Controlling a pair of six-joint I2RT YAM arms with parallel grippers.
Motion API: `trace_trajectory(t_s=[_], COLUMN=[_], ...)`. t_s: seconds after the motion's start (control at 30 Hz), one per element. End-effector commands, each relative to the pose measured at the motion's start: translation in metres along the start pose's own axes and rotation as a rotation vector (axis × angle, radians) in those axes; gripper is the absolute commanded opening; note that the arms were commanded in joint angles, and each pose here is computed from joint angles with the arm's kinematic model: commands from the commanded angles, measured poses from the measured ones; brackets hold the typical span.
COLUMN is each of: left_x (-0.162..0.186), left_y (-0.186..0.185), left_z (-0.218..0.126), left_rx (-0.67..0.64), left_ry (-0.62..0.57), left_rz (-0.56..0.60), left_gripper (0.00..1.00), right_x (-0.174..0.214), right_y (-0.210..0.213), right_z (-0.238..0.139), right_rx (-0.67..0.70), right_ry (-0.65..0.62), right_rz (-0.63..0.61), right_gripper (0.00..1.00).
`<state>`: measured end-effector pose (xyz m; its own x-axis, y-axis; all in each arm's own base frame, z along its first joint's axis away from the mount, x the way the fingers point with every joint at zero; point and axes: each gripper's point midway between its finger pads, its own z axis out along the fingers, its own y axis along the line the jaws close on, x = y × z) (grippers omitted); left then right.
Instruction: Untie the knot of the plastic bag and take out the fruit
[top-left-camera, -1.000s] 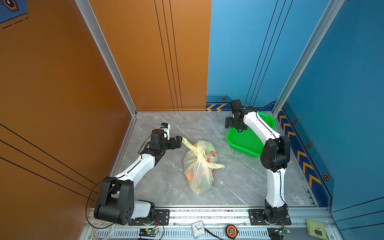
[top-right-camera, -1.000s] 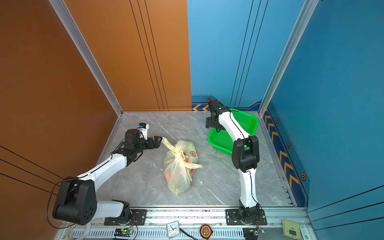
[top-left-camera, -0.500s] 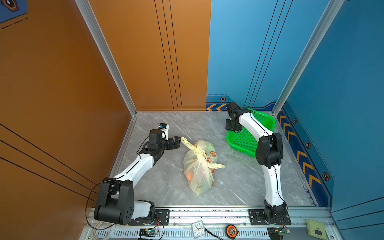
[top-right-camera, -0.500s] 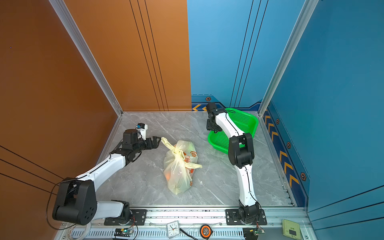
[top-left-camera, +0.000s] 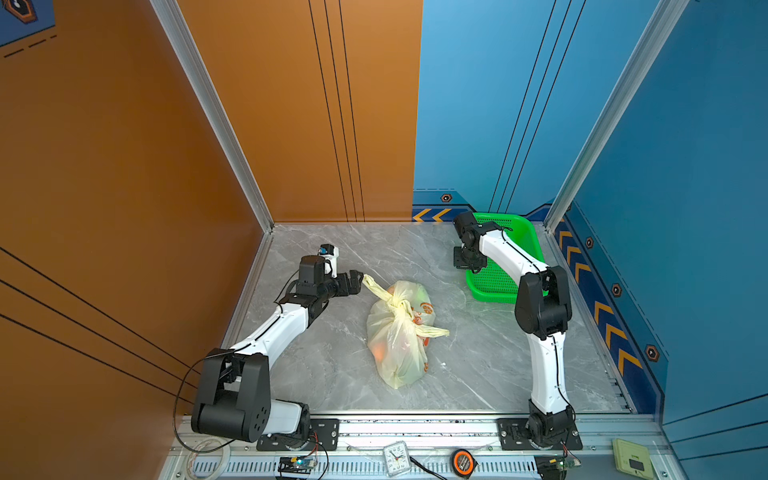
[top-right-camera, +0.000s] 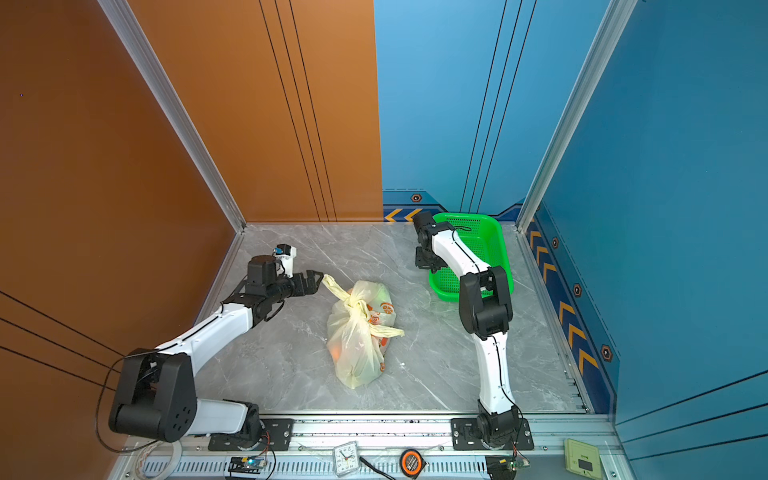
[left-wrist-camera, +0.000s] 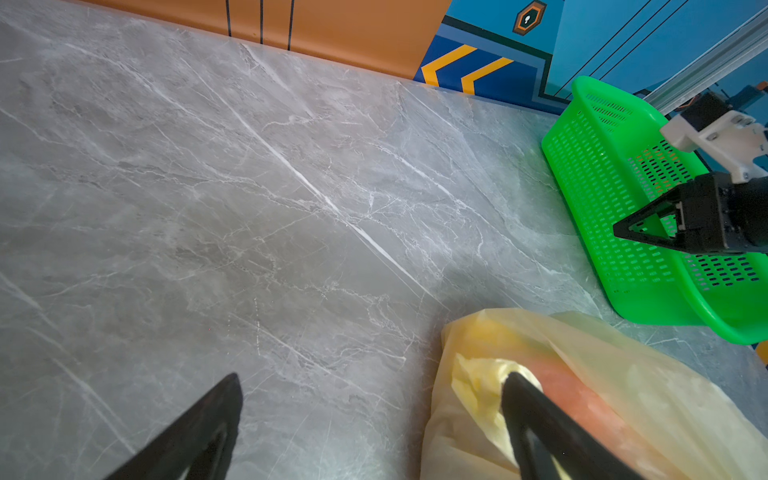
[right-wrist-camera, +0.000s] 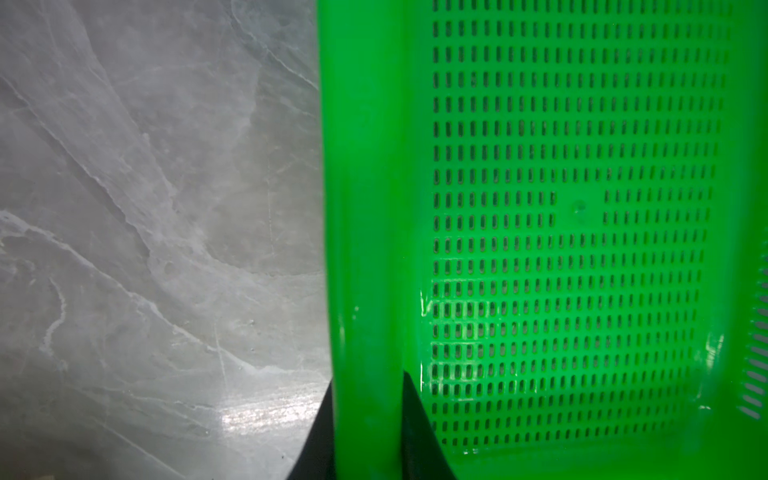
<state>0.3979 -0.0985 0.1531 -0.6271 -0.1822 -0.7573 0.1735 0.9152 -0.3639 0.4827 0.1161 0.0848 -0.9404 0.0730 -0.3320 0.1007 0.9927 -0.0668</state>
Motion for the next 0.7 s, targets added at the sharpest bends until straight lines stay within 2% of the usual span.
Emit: trace_trajectory(t_s=[0.0,0.33,0.63,0.67], left_x=[-0.010,-0.010,-0.011,-0.011], left_y=[-0.006,-0.009,-0.012,-0.011], left_z=[-0.003,-0.005,-0.009,-0.009], left_rx=[0.025,0.038,0.037,0.037], left_ry=[-0.020,-0.023,-0.028,-0.029], left_rz=[-0.004,-0.015,-0.009,-0.009], left_gripper=[0.98,0.98,0.98,0.98], right_x=[0.011,0.003,0.017,0.027], right_y=[-0.014,-0.049,-0.083,-0.087], right_z=[-0.010,0.002,0.001,0.006], right_rx=[0.028,0.092,0.146,0.159], right_ry=[0.016,0.037,0.079,0.108], right_rz=[-0.023,-0.063,-0.102,-0.115], right_gripper=[0.10,0.06,0.04,0.04])
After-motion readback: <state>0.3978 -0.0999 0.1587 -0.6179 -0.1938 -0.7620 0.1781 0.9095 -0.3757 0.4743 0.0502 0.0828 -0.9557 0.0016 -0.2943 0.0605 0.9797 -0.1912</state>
